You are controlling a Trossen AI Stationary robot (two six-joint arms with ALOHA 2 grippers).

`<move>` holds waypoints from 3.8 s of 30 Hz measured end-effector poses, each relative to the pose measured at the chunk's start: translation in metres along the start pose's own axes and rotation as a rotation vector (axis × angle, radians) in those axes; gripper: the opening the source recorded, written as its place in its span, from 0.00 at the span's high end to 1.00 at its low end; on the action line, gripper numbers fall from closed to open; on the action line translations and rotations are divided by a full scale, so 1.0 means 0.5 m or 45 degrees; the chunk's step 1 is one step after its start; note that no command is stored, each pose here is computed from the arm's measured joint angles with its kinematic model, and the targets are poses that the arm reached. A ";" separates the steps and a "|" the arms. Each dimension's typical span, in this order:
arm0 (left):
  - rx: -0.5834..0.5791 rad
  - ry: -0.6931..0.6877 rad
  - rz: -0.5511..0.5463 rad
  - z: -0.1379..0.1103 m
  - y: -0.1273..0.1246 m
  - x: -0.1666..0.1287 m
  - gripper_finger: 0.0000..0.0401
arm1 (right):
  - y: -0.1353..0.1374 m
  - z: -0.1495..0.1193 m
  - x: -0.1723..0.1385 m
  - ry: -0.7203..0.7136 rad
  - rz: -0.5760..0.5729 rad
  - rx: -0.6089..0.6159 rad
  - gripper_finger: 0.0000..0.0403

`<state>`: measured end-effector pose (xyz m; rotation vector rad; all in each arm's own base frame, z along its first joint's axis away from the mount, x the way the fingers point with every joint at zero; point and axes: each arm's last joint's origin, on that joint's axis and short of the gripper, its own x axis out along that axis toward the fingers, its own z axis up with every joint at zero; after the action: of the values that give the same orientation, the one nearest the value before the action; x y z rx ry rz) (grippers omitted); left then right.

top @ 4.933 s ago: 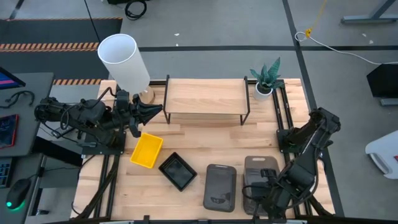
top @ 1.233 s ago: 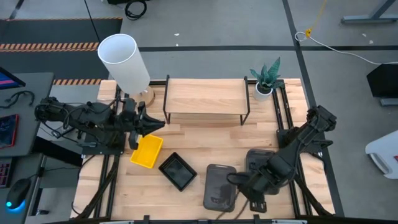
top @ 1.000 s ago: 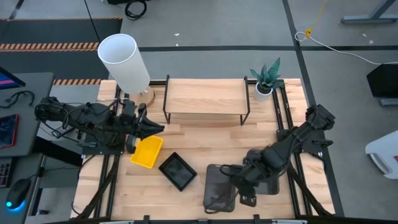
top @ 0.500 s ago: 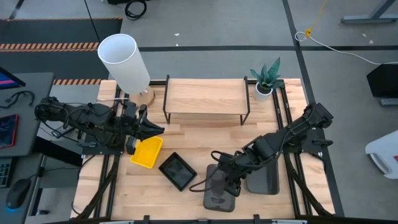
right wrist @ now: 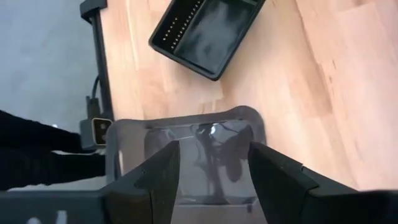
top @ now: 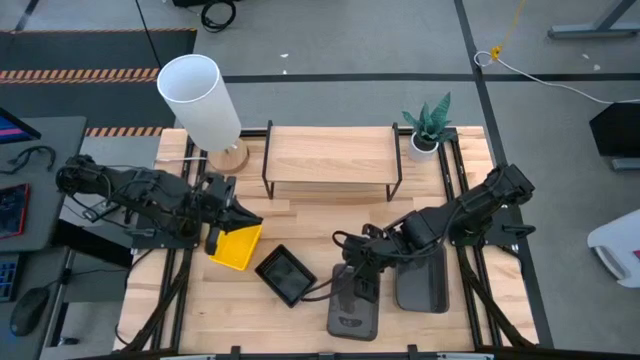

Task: Stack baskets on shelf by color
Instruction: Stack the left transparent black bin on the transparent black bin on the table

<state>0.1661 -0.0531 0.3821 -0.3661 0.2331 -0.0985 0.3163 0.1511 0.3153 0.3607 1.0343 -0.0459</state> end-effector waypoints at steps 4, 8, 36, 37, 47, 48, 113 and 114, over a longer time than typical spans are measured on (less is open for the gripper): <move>0.004 0.003 -0.008 -0.001 -0.002 0.000 0.96 | -0.005 0.004 0.001 0.003 -0.002 -0.038 0.52; 0.023 0.000 -0.005 0.000 -0.001 0.000 0.97 | -0.017 0.007 0.002 0.026 -0.028 -0.054 0.52; -0.013 -0.028 0.032 0.002 0.000 -0.004 0.95 | -0.081 0.000 0.163 0.367 -0.114 -0.152 0.51; -0.013 -0.026 0.032 0.002 0.001 -0.004 0.94 | -0.086 0.002 0.171 0.385 -0.104 -0.149 0.51; -0.020 -0.023 0.034 0.002 0.001 -0.004 0.97 | -0.118 0.006 0.236 0.498 -0.098 -0.174 0.51; -0.017 -0.023 0.033 0.002 0.001 -0.004 0.97 | -0.120 0.005 0.243 0.508 -0.103 -0.174 0.51; -0.040 -0.011 0.042 -0.001 0.002 -0.003 0.95 | -0.195 -0.096 -0.102 0.587 -0.101 -0.199 0.99; -0.040 -0.014 0.047 0.000 0.002 -0.003 0.95 | -0.201 -0.104 -0.102 0.595 -0.108 -0.193 0.99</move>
<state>0.1645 -0.0519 0.3819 -0.3936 0.2310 -0.0562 0.2261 0.0662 0.3075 0.1908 1.5059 0.0436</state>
